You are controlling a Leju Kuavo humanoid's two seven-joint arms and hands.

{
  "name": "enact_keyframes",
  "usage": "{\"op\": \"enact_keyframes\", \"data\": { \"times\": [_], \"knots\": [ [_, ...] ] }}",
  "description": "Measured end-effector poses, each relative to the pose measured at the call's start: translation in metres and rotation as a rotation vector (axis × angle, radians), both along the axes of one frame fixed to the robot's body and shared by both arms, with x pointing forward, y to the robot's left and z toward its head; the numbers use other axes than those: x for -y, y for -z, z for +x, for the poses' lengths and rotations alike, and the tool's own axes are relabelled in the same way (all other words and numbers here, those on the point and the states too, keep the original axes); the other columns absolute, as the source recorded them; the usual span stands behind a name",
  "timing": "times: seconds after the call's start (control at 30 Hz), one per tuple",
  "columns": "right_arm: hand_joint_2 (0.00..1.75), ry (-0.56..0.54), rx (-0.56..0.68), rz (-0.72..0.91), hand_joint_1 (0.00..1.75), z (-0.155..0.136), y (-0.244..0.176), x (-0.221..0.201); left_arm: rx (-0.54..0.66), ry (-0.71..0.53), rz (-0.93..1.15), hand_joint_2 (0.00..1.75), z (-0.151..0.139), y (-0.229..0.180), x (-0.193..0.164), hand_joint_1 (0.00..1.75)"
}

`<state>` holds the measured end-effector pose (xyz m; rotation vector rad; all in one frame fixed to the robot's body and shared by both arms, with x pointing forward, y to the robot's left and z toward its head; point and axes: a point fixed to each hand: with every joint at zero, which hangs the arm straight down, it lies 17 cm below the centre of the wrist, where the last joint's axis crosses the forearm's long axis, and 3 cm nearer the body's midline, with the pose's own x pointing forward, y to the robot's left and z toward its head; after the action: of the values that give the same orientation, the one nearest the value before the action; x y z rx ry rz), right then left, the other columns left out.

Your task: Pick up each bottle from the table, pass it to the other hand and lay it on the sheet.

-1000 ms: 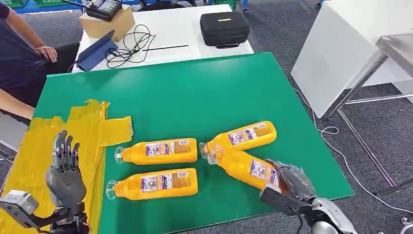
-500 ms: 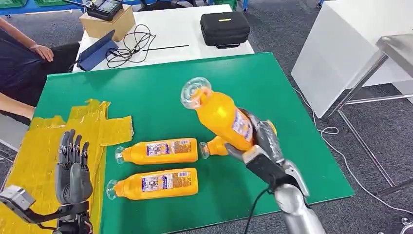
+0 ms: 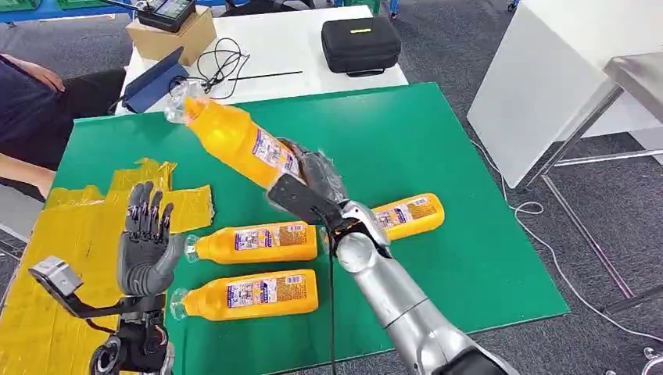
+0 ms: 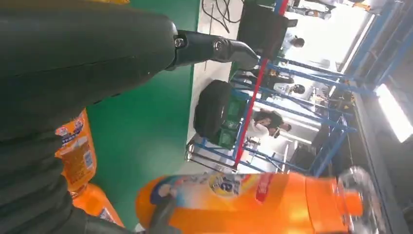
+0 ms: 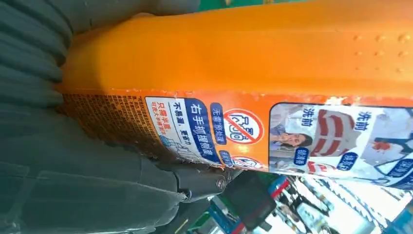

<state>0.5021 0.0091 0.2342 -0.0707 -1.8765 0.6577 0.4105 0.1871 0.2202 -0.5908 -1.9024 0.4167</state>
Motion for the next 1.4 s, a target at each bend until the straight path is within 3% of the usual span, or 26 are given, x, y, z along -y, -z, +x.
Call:
{"op": "enact_keyframes", "data": {
  "times": [0.2, 0.57, 0.83, 1.0, 1.27, 1.3, 1.33, 1.4],
  "knots": [
    [1.75, -0.052, -0.004, -0.069, 1.75, -0.009, 0.000, -0.042, 0.001, 0.023, -0.005, 1.75, 0.010, -0.005, 0.012, 0.00],
    [1.75, -0.112, -0.030, -0.179, 1.75, -0.028, 0.023, -0.078, -0.005, 0.035, -0.013, 1.75, 0.017, -0.006, 0.015, 0.00],
    [1.75, -0.131, 0.025, -0.369, 1.75, -0.047, 0.050, -0.097, -0.024, 0.047, -0.062, 1.75, 0.016, -0.002, 0.011, 0.00],
    [1.75, -0.163, 0.084, -0.501, 1.75, -0.074, 0.070, -0.118, -0.051, 0.041, -0.081, 1.75, 0.017, 0.005, 0.004, 0.00],
    [1.75, -0.180, 0.148, -0.573, 1.75, -0.091, 0.072, -0.129, -0.084, 0.033, -0.103, 1.75, 0.005, 0.020, -0.004, 0.00],
    [1.75, -0.182, 0.150, -0.575, 1.75, -0.092, 0.072, -0.130, -0.085, 0.034, -0.104, 1.75, 0.004, 0.021, -0.005, 0.12],
    [1.75, -0.184, 0.153, -0.577, 1.75, -0.093, 0.072, -0.130, -0.086, 0.033, -0.105, 1.75, 0.003, 0.022, -0.006, 1.75],
    [1.75, -0.187, 0.155, -0.580, 1.75, -0.095, 0.072, -0.131, -0.086, 0.038, -0.106, 1.75, 0.001, 0.022, -0.006, 1.75]
  ]
}}
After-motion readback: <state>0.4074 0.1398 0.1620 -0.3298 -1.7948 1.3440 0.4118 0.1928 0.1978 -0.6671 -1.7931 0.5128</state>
